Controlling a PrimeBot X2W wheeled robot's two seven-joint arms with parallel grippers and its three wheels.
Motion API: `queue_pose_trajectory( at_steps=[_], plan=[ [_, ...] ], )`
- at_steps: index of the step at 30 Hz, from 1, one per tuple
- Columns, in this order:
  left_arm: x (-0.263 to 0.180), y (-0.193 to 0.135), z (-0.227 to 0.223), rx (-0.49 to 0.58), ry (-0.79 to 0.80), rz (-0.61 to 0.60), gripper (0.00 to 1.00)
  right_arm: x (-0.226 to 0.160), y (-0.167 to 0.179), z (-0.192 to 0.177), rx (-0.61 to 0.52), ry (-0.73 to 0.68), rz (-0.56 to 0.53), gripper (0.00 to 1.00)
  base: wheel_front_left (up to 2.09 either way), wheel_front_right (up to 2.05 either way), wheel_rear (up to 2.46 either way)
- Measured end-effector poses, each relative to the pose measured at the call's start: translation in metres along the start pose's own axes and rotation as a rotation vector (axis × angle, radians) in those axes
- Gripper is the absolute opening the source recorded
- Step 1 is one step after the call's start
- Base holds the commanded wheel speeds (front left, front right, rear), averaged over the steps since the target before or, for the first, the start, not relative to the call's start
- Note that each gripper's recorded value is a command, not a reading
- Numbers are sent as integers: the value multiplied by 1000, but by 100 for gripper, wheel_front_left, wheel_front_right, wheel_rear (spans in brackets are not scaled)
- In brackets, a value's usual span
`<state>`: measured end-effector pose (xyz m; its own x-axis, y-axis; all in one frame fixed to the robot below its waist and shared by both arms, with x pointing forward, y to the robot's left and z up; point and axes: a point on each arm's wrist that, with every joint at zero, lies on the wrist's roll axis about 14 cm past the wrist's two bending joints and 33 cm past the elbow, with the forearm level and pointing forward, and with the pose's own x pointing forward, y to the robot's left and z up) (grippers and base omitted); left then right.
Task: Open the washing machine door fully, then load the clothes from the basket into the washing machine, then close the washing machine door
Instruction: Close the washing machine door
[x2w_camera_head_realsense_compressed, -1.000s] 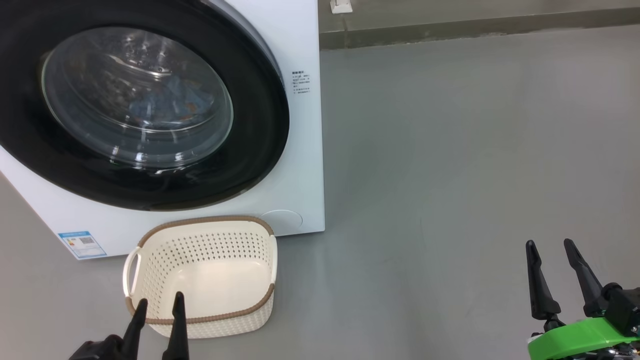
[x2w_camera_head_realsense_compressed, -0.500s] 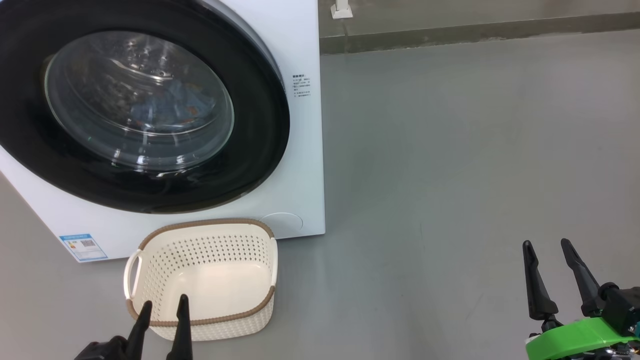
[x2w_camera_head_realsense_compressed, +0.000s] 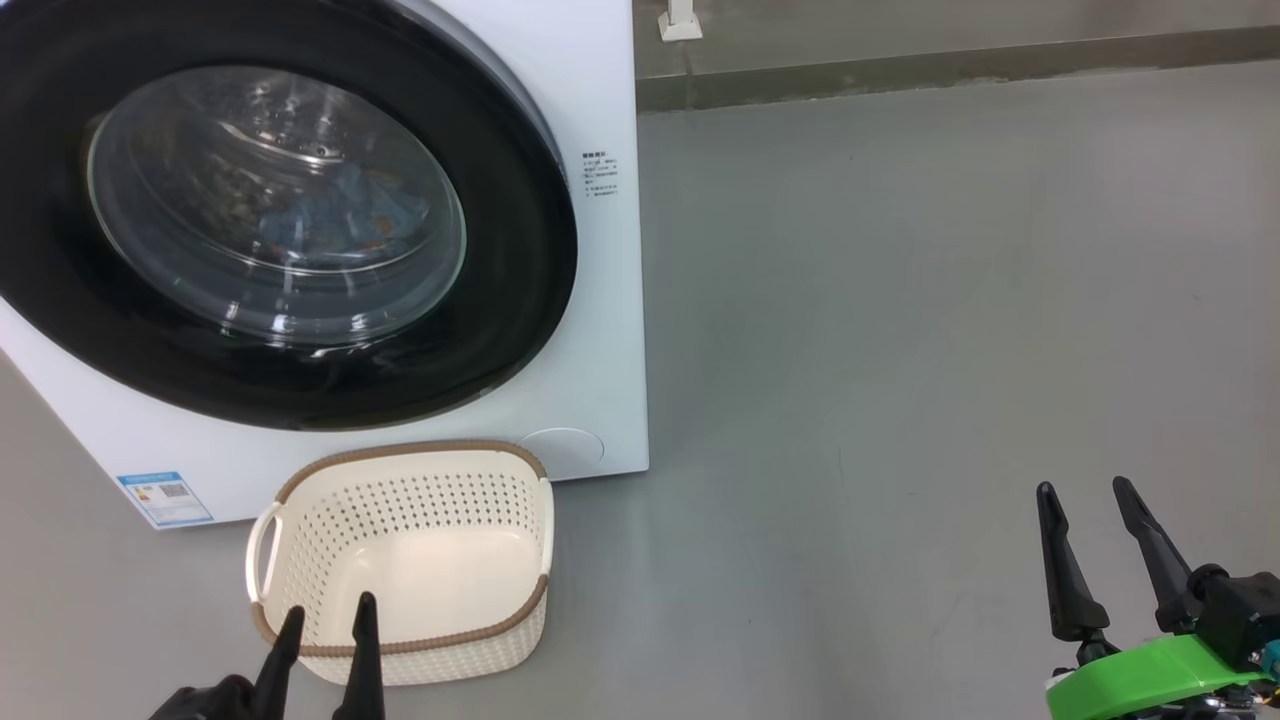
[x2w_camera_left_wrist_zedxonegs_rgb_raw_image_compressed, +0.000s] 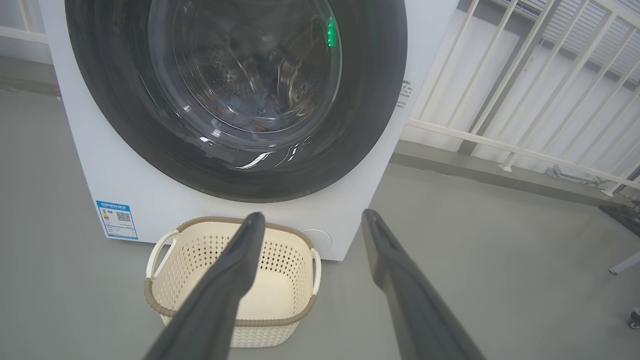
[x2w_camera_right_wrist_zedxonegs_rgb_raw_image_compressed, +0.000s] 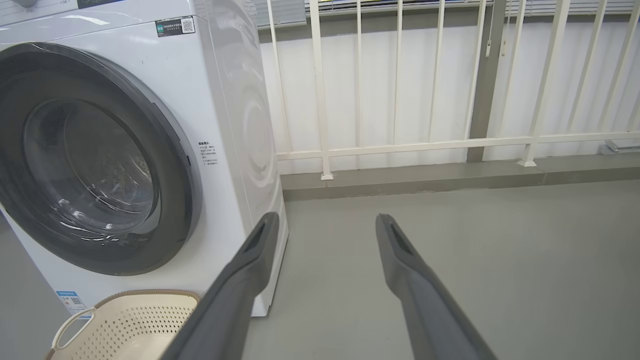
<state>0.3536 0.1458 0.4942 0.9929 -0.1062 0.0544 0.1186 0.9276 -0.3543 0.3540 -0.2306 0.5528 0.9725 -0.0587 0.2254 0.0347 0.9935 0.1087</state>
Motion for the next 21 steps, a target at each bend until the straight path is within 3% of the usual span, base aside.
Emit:
queue_pose_trajectory(
  at_steps=[21],
  plan=[
    [-5, -3, -7, -8, 19, -8, 100, 0, 4, -1, 0, 3, 12, 100, 0, 0, 0]
  ],
)
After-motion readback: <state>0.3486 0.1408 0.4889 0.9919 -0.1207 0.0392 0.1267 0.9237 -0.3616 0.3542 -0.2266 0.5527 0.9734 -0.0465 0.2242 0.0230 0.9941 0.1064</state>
